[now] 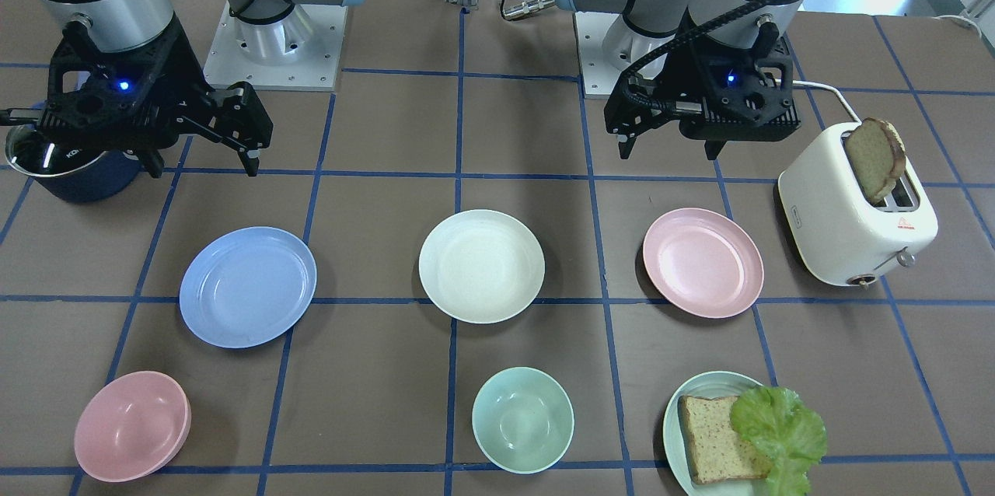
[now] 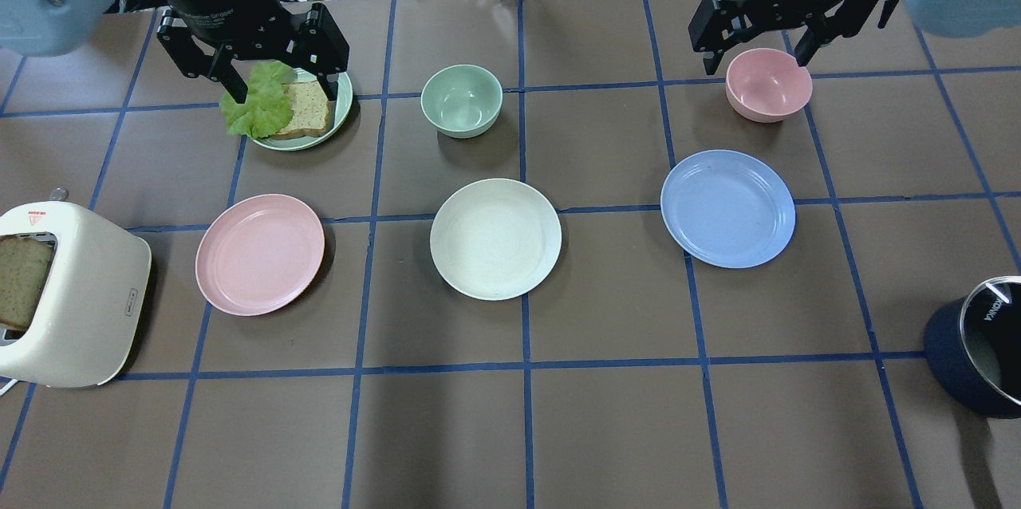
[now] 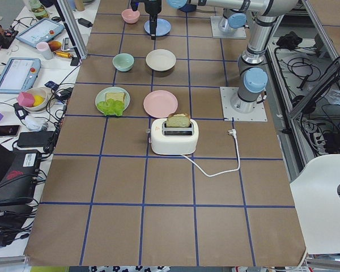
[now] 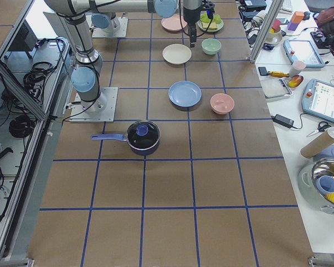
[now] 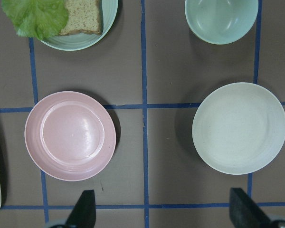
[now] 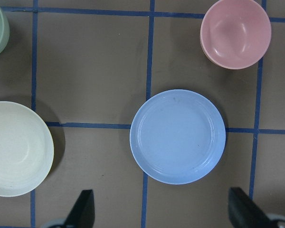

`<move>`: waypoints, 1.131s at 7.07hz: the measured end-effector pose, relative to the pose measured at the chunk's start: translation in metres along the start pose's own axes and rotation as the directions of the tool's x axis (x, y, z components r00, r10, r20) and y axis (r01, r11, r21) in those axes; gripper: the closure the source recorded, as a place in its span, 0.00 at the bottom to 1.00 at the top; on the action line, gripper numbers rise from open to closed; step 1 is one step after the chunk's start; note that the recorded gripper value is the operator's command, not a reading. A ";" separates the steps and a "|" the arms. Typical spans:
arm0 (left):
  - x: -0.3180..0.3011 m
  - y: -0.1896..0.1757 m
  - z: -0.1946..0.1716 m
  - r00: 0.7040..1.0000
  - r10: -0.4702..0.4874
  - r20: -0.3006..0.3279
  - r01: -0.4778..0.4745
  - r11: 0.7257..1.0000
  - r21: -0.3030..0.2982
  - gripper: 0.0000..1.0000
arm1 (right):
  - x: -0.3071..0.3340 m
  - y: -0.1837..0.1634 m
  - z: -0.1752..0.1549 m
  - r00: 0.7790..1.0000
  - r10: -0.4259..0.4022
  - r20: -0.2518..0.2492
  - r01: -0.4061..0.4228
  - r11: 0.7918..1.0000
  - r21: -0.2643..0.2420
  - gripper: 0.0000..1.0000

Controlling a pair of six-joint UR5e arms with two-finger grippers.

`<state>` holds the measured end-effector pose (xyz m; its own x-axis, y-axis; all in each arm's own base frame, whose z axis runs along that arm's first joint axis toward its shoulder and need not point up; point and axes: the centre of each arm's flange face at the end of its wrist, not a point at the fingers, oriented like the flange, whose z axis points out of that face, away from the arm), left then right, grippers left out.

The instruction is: Stack three plates with pink and blue

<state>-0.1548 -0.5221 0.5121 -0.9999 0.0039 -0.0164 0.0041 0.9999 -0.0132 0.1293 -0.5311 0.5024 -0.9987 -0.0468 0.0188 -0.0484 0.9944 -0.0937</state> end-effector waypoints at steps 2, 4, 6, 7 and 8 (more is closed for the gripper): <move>-0.001 0.000 0.000 1.000 -0.003 0.000 0.003 1.000 -0.001 0.00 | 0.001 0.000 0.000 1.000 0.001 0.001 -0.001 1.000 0.001 0.00; 0.000 0.000 0.000 1.000 -0.003 0.001 0.003 1.000 -0.001 0.00 | 0.001 0.000 0.000 1.000 0.002 0.001 -0.002 1.000 0.001 0.00; -0.001 0.000 0.001 1.000 -0.005 0.003 0.005 1.000 -0.003 0.00 | 0.001 0.000 0.000 1.000 0.002 0.001 -0.002 1.000 0.001 0.00; -0.003 -0.001 0.002 1.000 -0.008 0.002 0.008 1.000 -0.005 0.00 | 0.001 0.000 0.000 1.000 0.002 0.001 -0.002 1.000 0.001 0.00; -0.003 -0.002 0.003 1.000 -0.007 0.002 0.007 1.000 -0.007 0.00 | 0.001 0.000 0.000 1.000 0.002 0.001 -0.002 1.000 0.001 0.00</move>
<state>-0.1520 -0.5241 0.5094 -0.9998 -0.0035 -0.0183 -0.0034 1.0000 -0.0063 0.1283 -0.5314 0.5028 -0.9988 -0.0448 0.0173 -0.0463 0.9944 -0.0952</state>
